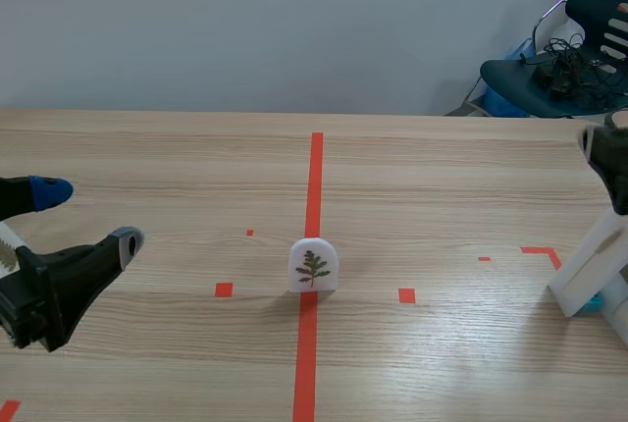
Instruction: Do the leaf sorting experiment
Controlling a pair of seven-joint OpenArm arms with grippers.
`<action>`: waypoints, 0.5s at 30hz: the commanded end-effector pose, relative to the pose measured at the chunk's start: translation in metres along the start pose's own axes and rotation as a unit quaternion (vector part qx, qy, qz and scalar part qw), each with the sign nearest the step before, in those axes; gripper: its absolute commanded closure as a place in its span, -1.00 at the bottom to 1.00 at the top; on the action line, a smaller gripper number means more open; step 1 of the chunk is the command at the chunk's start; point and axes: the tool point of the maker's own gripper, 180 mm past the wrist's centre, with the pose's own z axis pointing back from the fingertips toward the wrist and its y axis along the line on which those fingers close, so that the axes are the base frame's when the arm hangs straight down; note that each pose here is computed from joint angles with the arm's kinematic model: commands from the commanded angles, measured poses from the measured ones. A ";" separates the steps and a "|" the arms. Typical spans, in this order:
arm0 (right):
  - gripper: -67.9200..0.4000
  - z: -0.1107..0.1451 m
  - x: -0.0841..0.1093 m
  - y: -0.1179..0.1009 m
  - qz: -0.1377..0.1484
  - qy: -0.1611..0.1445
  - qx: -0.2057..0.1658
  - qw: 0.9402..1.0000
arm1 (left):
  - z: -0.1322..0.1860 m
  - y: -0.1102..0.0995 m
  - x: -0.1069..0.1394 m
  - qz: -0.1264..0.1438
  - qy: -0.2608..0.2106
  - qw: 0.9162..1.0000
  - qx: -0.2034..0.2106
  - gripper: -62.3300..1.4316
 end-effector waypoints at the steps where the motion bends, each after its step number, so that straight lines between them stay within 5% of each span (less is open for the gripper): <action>1: -0.75 0.002 0.014 -0.002 0.033 -0.001 0.006 0.999 | -0.002 0.001 0.012 -0.005 -0.019 1.000 -0.003 -1.00; 3: -0.97 0.007 0.020 0.004 0.061 0.005 0.021 0.998 | -0.002 0.002 0.013 -0.006 -0.020 1.000 -0.003 -1.00; 8: -1.00 0.020 0.020 0.034 0.074 0.019 0.082 0.994 | -0.002 0.002 0.012 -0.006 -0.018 1.000 -0.003 -1.00; 15: -1.00 0.027 0.005 0.070 0.029 0.034 0.138 0.989 | -0.002 0.001 0.009 -0.006 -0.010 1.000 -0.005 -1.00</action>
